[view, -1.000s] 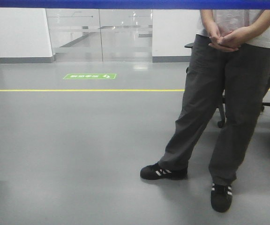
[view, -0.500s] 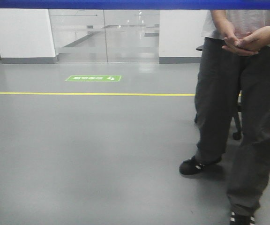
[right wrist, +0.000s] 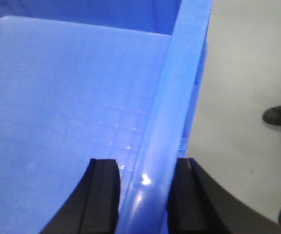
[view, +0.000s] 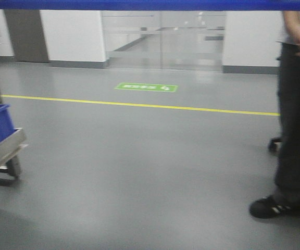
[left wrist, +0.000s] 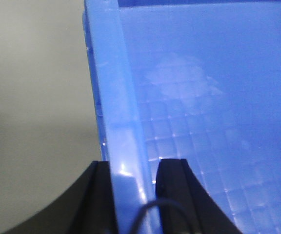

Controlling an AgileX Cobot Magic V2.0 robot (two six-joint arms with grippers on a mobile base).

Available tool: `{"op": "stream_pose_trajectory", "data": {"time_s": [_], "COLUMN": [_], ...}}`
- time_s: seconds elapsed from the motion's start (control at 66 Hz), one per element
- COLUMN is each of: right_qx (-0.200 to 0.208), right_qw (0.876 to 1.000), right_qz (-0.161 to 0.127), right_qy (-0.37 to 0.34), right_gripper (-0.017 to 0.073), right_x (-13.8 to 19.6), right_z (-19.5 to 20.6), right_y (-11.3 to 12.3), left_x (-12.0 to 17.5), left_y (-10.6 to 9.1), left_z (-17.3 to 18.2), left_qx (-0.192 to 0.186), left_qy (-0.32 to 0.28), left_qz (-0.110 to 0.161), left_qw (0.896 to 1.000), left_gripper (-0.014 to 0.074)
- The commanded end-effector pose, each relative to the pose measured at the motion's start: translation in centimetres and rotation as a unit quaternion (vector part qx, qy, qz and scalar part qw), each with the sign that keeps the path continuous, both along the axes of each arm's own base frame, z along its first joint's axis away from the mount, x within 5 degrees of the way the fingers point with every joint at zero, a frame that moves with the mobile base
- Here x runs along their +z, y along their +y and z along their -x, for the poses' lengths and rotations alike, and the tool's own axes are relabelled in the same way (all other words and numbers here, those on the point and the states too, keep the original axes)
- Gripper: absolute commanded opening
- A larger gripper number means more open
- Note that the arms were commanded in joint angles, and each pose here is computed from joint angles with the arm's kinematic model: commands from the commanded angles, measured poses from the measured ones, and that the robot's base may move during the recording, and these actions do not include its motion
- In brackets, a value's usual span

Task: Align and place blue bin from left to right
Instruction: 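Drive across the floor carrying the blue bin in both grippers, then approach the second shelf rack of blue bins holding the bin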

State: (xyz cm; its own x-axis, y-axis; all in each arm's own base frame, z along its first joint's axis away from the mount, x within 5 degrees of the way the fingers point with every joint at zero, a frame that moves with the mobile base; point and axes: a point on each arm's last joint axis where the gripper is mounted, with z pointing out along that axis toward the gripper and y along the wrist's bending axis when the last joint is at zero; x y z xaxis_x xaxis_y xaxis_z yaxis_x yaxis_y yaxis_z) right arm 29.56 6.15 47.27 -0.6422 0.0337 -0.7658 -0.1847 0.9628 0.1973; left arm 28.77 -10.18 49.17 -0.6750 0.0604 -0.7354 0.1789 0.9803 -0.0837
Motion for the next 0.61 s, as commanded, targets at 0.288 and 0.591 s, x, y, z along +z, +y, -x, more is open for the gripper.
{"op": "stream_pose_trajectory", "data": {"time_s": [0.288, 0.591], "right_qx": [-0.017, -0.017], "right_qw": [0.998, 0.998], "right_qz": [0.007, 0.007], "right_qy": [-0.059, -0.059], "right_gripper": [-0.0069, -0.0069], "right_x": [1.36, 1.36], "right_z": [-0.01, -0.01], "right_y": [-0.60, -0.60], "left_x": [1.94, 1.94], "left_y": [0.26, 0.26], "left_z": [1.04, 1.04], "left_qx": [-0.009, -0.009], "left_qy": [-0.054, -0.054], "left_qz": [0.011, 0.011], "left_qw": [0.998, 0.998], "left_gripper": [-0.0111, -0.0111]}}
